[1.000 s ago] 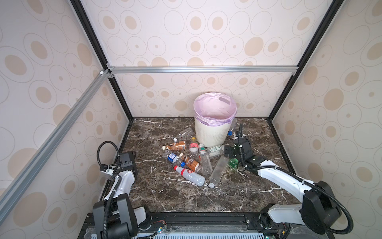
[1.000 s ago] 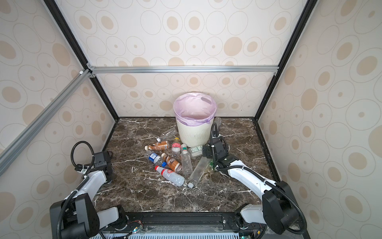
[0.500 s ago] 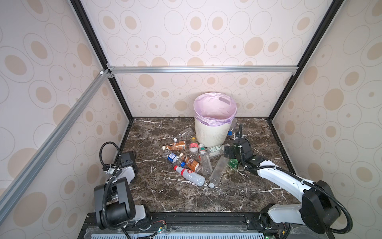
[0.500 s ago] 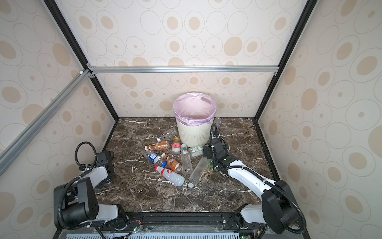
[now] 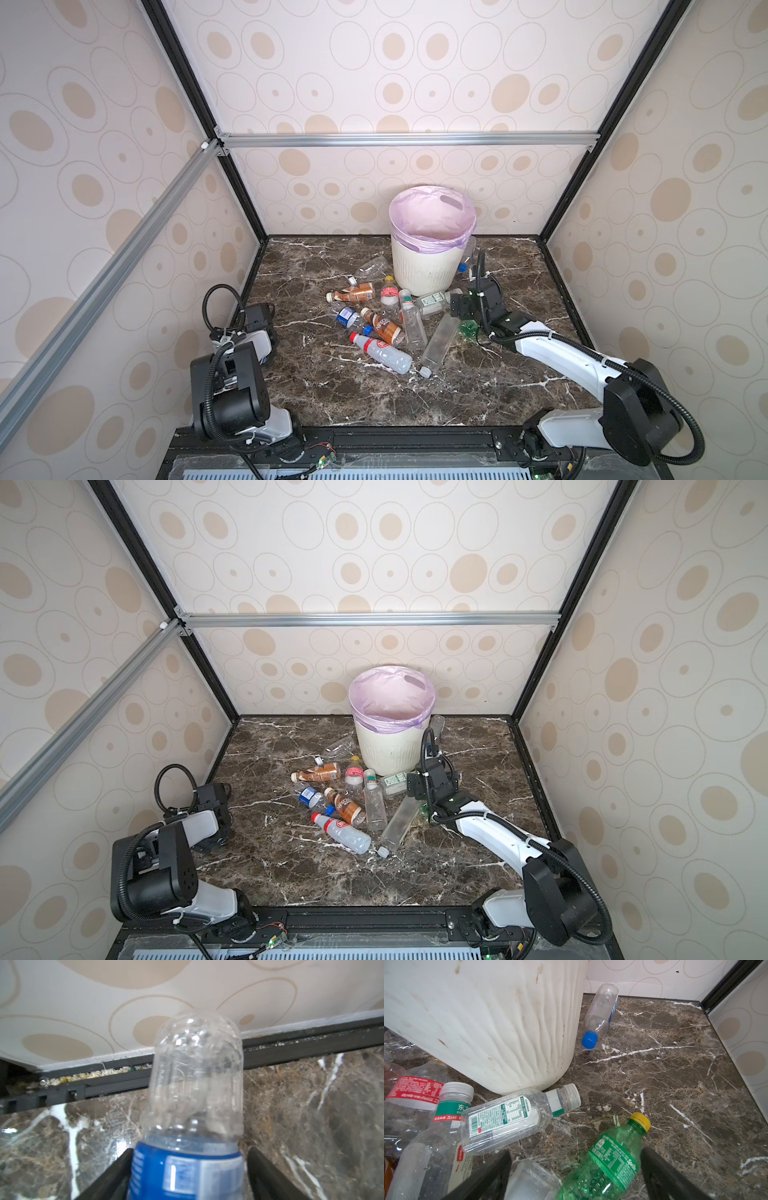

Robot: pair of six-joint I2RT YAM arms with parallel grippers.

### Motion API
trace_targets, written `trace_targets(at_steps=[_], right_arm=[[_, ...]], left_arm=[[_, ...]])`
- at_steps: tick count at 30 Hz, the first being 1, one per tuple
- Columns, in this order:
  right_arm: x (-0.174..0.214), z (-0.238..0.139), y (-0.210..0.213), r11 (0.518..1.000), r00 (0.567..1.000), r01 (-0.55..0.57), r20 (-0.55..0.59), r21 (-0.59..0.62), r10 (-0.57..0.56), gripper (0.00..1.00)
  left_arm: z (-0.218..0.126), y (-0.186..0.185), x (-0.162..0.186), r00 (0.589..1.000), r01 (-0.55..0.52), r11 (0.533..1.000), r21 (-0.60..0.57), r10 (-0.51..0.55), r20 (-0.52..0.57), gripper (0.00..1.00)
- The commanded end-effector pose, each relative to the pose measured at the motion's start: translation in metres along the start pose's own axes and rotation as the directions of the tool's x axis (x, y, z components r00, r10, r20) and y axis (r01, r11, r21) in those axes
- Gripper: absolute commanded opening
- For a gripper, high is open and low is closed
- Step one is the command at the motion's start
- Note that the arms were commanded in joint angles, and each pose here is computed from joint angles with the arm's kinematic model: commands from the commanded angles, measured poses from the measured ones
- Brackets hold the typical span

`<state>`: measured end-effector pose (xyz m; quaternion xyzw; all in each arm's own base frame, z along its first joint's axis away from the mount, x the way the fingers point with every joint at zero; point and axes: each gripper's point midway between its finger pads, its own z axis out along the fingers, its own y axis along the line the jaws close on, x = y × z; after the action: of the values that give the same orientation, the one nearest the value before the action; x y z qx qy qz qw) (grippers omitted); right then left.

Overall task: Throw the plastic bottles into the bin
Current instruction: 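Close the left gripper on the blue-labelled bottle and lift it, then carry the held bottle with the left gripper up over the bin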

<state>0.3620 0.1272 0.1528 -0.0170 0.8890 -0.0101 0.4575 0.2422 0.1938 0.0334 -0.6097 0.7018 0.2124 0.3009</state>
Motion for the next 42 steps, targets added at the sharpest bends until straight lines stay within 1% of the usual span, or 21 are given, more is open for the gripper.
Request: trace_targets(at_steps=[1,5,9,11,14,16,18,21,22,23,25,26,27,28,29,31,33,36,38,40,42], right_arm=[[0.001,0.001,-0.001,1.0,1.0,-0.001,0.005,0.012,0.001,1.0],[0.0,0.0,-0.002,1.0,1.0,-0.003,0.009,0.012,0.003,1.0],[0.0,0.0,-0.002,1.0,1.0,-0.003,0.01,0.016,0.003,1.0],[-0.001,0.0,-0.002,1.0,1.0,-0.004,0.012,0.015,0.004,1.0],[-0.002,-0.001,-0.003,1.0,1.0,-0.004,0.014,0.016,0.003,1.0],[-0.004,-0.001,-0.003,1.0,1.0,-0.003,0.019,0.02,0.003,1.0],[-0.004,-0.001,-0.004,1.0,1.0,-0.001,0.021,0.024,0.0,1.0],[-0.005,-0.002,-0.005,1.0,1.0,0.0,0.025,0.03,-0.001,1.0],[-0.006,-0.003,-0.006,1.0,1.0,0.0,0.027,0.03,-0.001,1.0],[-0.006,-0.004,-0.005,1.0,1.0,0.0,0.029,0.027,-0.001,1.0],[-0.007,-0.005,-0.006,1.0,0.999,-0.001,0.033,0.026,0.001,1.0],[-0.008,-0.006,-0.006,1.0,0.999,-0.001,0.037,0.025,0.0,1.0],[-0.01,-0.008,-0.006,1.0,0.999,-0.001,0.042,0.02,0.0,1.0],[-0.011,-0.01,-0.005,1.0,0.999,-0.002,0.047,0.013,0.002,1.0],[-0.012,-0.011,-0.004,1.0,0.999,-0.003,0.051,0.004,0.003,1.0],[-0.014,-0.015,-0.004,1.0,0.998,-0.007,0.065,-0.006,0.008,1.0],[-0.018,-0.018,-0.003,1.0,0.996,-0.008,0.084,-0.018,0.01,1.0],[-0.022,-0.022,-0.003,1.0,0.995,-0.013,0.098,-0.028,0.016,1.0],[-0.024,-0.024,-0.004,1.0,0.994,-0.017,0.106,-0.027,0.019,1.0],[-0.026,-0.027,-0.005,0.999,0.993,-0.022,0.116,-0.03,0.025,1.0],[-0.03,-0.033,0.0,0.997,0.99,-0.031,0.135,-0.071,0.04,1.0]], left_arm=[[0.001,0.001,-0.005,1.0,0.006,1.0,-0.001,-0.006,0.023,0.74],[-0.001,-0.002,-0.005,1.0,0.011,1.0,0.027,-0.011,0.02,0.6],[-0.005,-0.008,-0.004,1.0,0.015,0.997,0.082,-0.017,0.015,0.44],[-0.007,-0.01,-0.005,1.0,0.02,0.994,0.108,-0.022,0.013,0.4],[-0.017,-0.027,-0.005,1.0,0.005,0.975,0.224,-0.008,0.011,0.37],[-0.031,-0.043,-0.006,1.0,-0.009,0.945,0.326,0.004,0.016,0.38],[-0.048,-0.06,-0.009,0.999,-0.027,0.906,0.423,0.016,0.029,0.38],[-0.082,-0.089,-0.016,0.998,-0.06,0.823,0.565,0.032,0.059,0.38],[-0.095,-0.098,-0.018,0.997,-0.069,0.789,0.611,0.036,0.067,0.38],[-0.107,-0.108,-0.02,0.996,-0.084,0.749,0.657,0.044,0.078,0.38],[-0.139,-0.128,-0.023,0.993,-0.113,0.652,0.75,0.056,0.101,0.4],[-0.152,-0.136,-0.021,0.992,-0.128,0.61,0.782,0.069,0.108,0.4],[-0.17,-0.147,-0.024,0.989,-0.143,0.554,0.82,0.063,0.13,0.4],[-0.186,-0.156,-0.023,0.987,-0.159,0.515,0.843,0.072,0.142,0.4],[-0.197,-0.163,-0.021,0.985,-0.17,0.488,0.856,0.086,0.147,0.41],[-0.225,-0.181,-0.014,0.981,-0.193,0.416,0.889,0.111,0.161,0.42],[-0.252,-0.196,-0.008,0.974,-0.221,0.363,0.905,0.136,0.183,0.42],[-0.294,-0.218,0.004,0.964,-0.248,0.269,0.931,0.162,0.21,0.42],[-0.325,-0.229,0.009,0.956,-0.271,0.202,0.941,0.167,0.239,0.42],[-0.361,-0.237,0.013,0.948,-0.295,0.123,0.948,0.166,0.273,0.42],[-0.39,-0.244,0.016,0.94,-0.31,0.051,0.949,0.167,0.298,0.43]])
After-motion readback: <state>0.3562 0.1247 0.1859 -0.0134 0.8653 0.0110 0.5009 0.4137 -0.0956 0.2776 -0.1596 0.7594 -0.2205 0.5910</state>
